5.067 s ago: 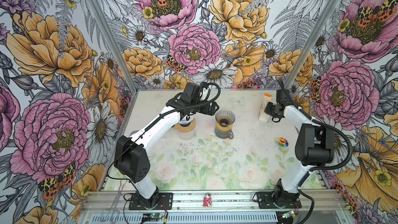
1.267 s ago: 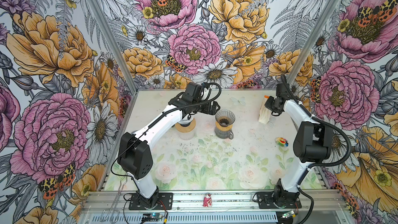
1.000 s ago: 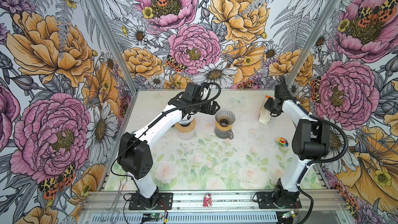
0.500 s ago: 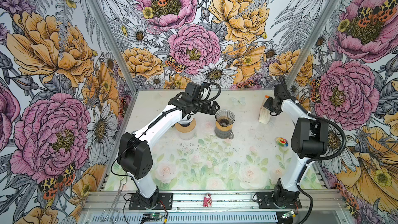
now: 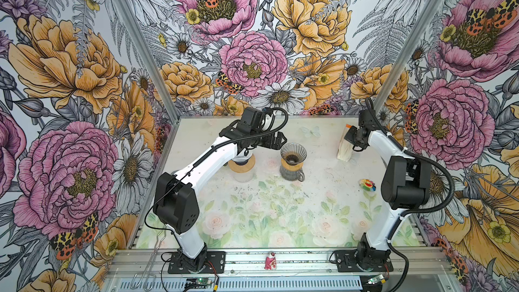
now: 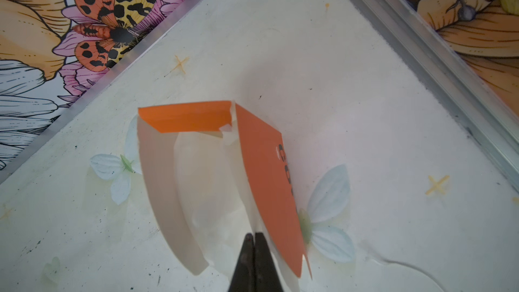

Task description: Place the coffee filter in the dripper

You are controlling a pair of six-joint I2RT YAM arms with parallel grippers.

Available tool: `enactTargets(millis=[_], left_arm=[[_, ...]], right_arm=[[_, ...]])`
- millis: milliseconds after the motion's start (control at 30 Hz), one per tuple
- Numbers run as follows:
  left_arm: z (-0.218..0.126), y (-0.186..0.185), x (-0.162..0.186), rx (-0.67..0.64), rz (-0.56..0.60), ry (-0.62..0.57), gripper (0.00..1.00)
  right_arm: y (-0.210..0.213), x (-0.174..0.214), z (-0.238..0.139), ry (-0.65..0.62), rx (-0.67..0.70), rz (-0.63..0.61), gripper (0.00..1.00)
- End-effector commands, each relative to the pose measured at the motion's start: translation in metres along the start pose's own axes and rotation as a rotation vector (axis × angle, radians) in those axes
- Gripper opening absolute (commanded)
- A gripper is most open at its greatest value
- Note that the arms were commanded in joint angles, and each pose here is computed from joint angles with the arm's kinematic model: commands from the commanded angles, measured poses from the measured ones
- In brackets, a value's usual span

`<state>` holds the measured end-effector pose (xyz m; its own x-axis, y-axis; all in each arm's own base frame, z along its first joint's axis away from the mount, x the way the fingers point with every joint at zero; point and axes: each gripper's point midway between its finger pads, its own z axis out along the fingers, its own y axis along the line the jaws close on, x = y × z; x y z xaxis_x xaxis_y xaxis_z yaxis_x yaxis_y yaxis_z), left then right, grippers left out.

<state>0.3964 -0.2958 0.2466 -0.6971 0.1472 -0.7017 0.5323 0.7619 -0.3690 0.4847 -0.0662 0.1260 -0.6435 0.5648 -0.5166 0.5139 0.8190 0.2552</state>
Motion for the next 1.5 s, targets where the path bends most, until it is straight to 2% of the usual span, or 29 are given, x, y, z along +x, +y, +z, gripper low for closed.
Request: enactTargets(millis=[0, 267, 433, 600, 767, 1233, 1467], left_arm=[[0.0, 0.002, -0.005, 0.011, -0.002, -0.013, 0.99], [0.002, 0.001, -0.002, 0.018, -0.002, -0.003, 0.99], [0.001, 0.001, -0.003, 0.017, 0.0, -0.007, 0.99], [0.002, 0.001, -0.003, 0.016, -0.002, -0.006, 0.99], [0.002, -0.001, -0.005, 0.024, 0.001, -0.008, 0.99], [0.001, -0.002, -0.005, 0.028, 0.007, -0.009, 0.99], [0.003, -0.002, -0.002, 0.031, 0.006, -0.001, 0.99]], right_arm=[[0.005, -0.004, -0.021, -0.036, -0.025, -0.014, 0.0], [0.0, 0.01, -0.014, 0.0, -0.009, -0.021, 0.0], [0.002, 0.006, -0.014, -0.004, -0.015, -0.027, 0.12], [0.01, 0.004, -0.021, -0.01, -0.048, -0.035, 0.15], [0.015, 0.009, -0.029, 0.003, -0.064, -0.055, 0.23], [0.013, 0.043, -0.063, 0.031, -0.054, -0.113, 0.27], [0.001, 0.071, -0.044, 0.095, -0.014, -0.101, 0.26]])
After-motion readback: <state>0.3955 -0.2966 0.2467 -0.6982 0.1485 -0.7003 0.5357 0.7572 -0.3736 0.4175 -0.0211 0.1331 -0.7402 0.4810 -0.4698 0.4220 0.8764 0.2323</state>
